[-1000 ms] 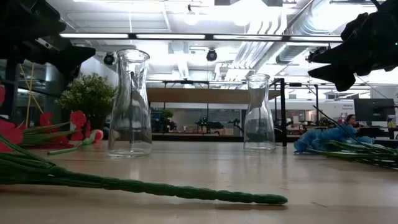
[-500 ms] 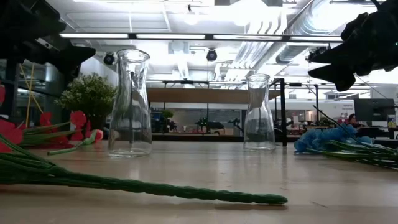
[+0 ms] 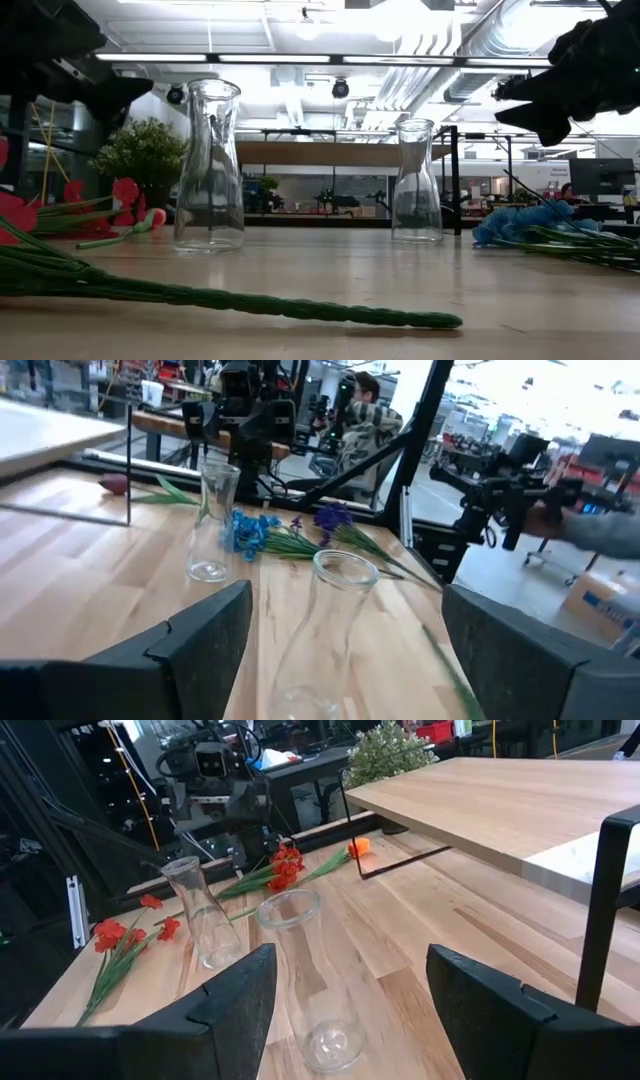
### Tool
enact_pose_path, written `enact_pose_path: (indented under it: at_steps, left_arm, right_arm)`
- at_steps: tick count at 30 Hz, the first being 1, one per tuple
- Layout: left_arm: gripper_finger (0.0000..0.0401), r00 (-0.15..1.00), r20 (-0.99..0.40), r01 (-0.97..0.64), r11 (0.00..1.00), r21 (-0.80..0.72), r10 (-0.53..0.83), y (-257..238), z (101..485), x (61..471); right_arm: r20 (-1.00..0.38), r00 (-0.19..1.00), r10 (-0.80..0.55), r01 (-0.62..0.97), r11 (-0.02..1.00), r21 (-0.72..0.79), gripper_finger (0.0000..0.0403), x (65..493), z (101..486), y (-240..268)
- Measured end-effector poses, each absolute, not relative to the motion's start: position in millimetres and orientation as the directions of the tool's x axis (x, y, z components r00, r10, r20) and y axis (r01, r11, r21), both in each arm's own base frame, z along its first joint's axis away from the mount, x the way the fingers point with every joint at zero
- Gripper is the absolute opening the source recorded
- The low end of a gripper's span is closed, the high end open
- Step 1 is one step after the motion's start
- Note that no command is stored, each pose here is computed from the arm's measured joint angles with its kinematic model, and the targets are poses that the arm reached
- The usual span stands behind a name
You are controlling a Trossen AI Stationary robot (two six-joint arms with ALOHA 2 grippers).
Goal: Pick and place flowers into a vace then onto a shelf
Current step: Put the dark red tulip into the right transparent vase
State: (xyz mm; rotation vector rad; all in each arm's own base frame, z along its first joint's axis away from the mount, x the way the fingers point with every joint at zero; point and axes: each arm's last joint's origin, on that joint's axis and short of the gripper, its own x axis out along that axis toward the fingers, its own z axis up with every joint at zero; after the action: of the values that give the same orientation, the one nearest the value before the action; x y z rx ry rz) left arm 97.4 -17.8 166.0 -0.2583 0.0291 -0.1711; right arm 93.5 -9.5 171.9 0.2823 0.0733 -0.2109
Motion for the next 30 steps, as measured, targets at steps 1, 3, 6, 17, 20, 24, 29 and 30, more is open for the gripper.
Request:
enact_pose_path:
  at_steps: [1,3,6,17,20,24,29,30]
  left_arm:
    - [0.0358,0.985,-0.007,0.163,0.949,-0.271,-0.171,-18,166,97]
    - [0.0358,0.987,-0.005,0.149,0.94,-0.308,-0.158,-17,166,97]
    - [0.0358,0.992,0.023,0.127,0.926,-0.356,-0.128,-16,169,97]
    - [0.0358,0.969,0.209,0.203,0.907,-0.37,-0.131,-14,229,82]
    - [0.0358,0.951,0.274,0.243,0.9,-0.361,-0.147,-13,249,74]
    - [0.0358,0.929,0.336,0.279,0.894,-0.35,-0.158,-12,271,64]
    - [0.0358,0.906,0.393,0.3,0.891,-0.342,-0.154,-10,289,54]
    - [0.0358,0.904,0.399,0.302,0.89,-0.341,-0.153,-9,291,53]
  right_arm:
    - [-0.092,0.976,-0.196,0.214,0.938,0.272,0.0248,94,172,-9]
    - [-0.062,0.979,-0.197,0.206,0.927,0.314,0.0248,94,175,-10]
    - [0.044,0.978,-0.205,0.163,0.873,0.46,0.0248,94,185,-10]
    - [0.484,0.854,-0.19,-0.15,0.801,0.579,0.0248,82,229,-9]
    - [0.563,0.805,-0.186,-0.172,0.835,0.523,0.0248,77,237,-9]
    - [0.635,0.75,-0.184,-0.169,0.875,0.453,0.0248,72,244,-8]
    - [0.69,0.687,-0.227,-0.147,0.887,0.437,0.0248,66,250,-9]
    - [0.692,0.679,-0.244,-0.141,0.882,0.449,0.0248,65,250,-10]
